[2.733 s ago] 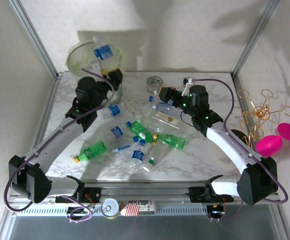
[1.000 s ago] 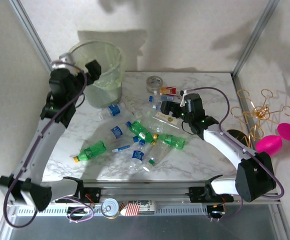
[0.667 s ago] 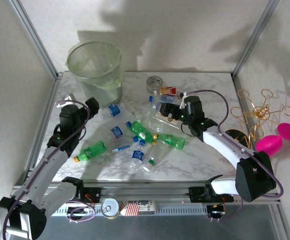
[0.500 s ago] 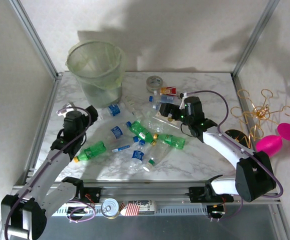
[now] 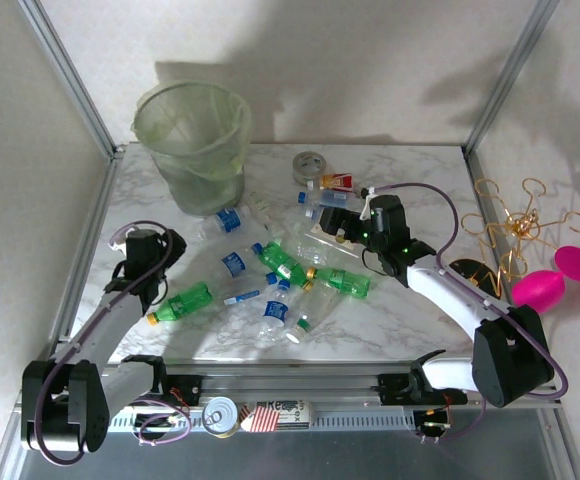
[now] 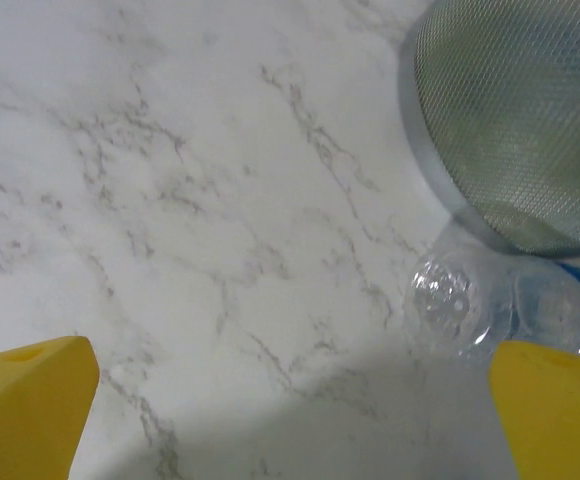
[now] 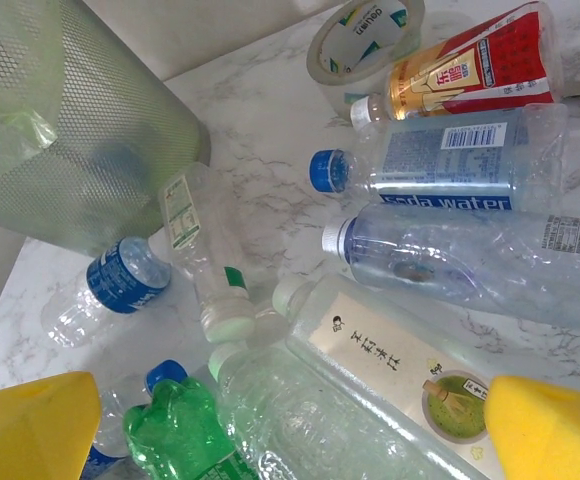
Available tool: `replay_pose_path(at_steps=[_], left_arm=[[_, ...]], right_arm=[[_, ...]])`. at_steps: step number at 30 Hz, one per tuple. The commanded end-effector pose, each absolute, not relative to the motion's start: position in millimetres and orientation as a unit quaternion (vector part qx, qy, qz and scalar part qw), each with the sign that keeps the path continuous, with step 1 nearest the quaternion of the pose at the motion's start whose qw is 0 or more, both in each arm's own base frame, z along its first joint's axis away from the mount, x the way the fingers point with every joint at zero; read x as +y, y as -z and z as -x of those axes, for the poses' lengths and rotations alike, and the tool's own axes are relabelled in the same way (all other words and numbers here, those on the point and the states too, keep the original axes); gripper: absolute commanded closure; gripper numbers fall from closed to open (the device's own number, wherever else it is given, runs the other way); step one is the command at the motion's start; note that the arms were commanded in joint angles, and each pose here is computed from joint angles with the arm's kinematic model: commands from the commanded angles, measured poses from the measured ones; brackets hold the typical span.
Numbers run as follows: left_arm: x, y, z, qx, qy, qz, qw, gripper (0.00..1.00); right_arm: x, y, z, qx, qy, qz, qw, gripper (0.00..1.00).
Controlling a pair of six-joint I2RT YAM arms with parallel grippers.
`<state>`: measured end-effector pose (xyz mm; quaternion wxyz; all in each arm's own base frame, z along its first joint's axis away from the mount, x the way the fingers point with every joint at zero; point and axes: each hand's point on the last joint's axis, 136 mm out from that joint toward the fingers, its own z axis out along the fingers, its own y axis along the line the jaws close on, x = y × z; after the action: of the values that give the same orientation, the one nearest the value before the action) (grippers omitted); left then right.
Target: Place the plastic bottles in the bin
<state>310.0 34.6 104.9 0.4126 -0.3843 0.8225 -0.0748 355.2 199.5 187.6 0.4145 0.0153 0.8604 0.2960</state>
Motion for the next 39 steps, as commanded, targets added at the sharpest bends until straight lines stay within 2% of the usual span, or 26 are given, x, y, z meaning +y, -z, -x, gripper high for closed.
replay_pose_path(at_steps=[1,8,15,20,26,31,39], left_arm=[[33,-88,-281,0.842,0.063,0.389,0.368,0.0],[34,-88,-252,0.829,0.065,0.425,0.357,0.0],[40,-133,-239,0.761,0.09,0.535,0.357,0.0],[35,-144,-217,0.697,0.109,0.647,0.289,0.0],[13,-126,-186,0.649,0.091,0.732,0.187,0.0],[1,-120,-185,0.615,0.111,0.76,0.179,0.0],[-4,-103,-162,0.593,0.075,0.789,0.141,0.0]], right_arm=[[199,-192,-354,0.854,-0.298,-0.019,0.426,0.01],[204,-191,-356,0.853,-0.308,-0.014,0.421,0.01],[205,-189,-357,0.854,-0.307,-0.01,0.42,0.01],[203,-181,-356,0.858,-0.302,-0.01,0.416,0.01],[198,-171,-352,0.864,-0.287,-0.012,0.414,0.01],[192,-169,-349,0.865,-0.276,-0.013,0.42,0.01],[181,-163,-343,0.867,-0.257,-0.02,0.426,0.01]])
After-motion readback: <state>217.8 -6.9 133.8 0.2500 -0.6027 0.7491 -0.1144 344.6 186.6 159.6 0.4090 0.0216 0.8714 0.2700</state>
